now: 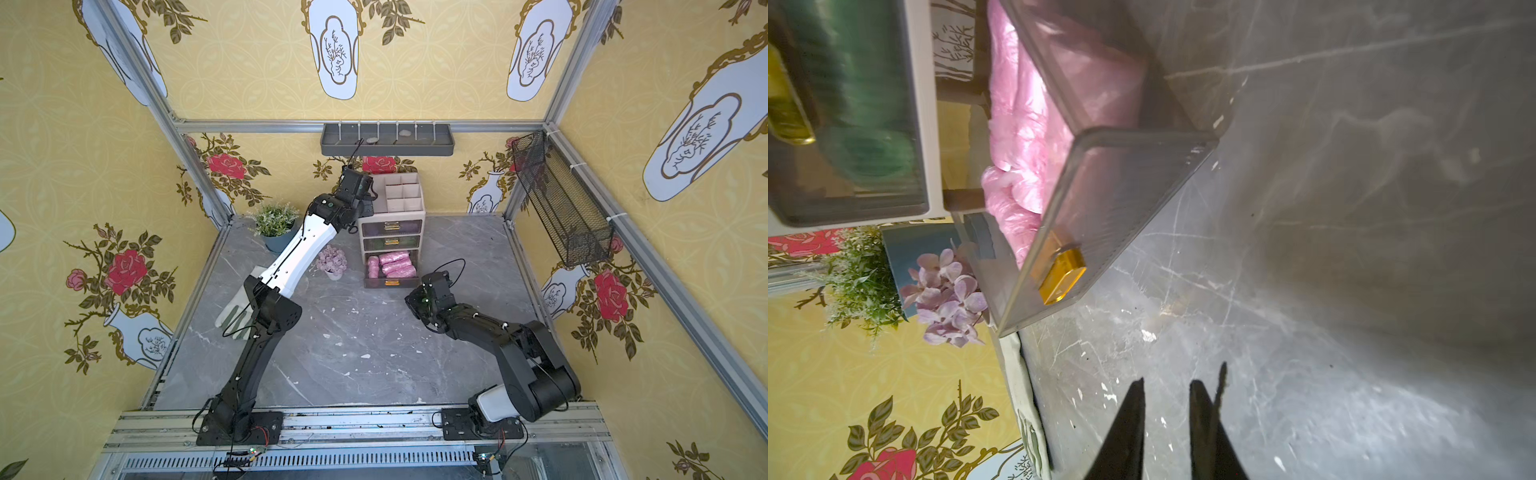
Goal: Sort the rolls of trash bags by color and place them into the drawer
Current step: Close the drawer in the storage box.
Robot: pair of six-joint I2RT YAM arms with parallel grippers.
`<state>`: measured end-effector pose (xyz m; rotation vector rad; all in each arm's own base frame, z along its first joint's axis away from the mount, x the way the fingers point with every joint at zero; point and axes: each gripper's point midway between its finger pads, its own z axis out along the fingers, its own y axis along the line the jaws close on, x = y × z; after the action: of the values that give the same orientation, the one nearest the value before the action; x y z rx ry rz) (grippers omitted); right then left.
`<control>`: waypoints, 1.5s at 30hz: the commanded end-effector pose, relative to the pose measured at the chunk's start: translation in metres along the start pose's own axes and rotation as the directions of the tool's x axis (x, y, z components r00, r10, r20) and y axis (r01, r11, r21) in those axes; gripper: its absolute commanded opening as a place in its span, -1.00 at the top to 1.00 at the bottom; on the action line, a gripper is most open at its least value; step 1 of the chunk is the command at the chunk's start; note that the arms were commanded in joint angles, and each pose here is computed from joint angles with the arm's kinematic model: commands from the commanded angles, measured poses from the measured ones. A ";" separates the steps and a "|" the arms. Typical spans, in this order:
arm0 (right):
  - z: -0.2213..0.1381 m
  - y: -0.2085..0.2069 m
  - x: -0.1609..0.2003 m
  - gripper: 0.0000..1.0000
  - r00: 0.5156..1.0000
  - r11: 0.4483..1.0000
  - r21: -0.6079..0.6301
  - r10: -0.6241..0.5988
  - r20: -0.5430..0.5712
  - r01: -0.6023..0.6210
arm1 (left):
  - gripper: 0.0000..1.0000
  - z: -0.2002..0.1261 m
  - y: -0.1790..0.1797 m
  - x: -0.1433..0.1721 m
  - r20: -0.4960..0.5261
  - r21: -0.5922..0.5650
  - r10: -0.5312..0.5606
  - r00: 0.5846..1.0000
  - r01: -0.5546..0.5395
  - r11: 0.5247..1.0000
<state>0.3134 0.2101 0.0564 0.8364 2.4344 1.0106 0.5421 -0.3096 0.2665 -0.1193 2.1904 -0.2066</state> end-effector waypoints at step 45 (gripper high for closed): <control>0.089 0.071 -0.077 0.87 0.994 0.958 -0.286 0.051 0.096 -0.021 | 1.00 0.018 -0.003 0.025 -0.066 0.004 -0.005 0.998 0.005 1.000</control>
<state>0.4384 0.2402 0.0462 0.8222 2.1771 1.2037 0.5452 -0.3107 0.2628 -0.1249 2.1852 -0.2023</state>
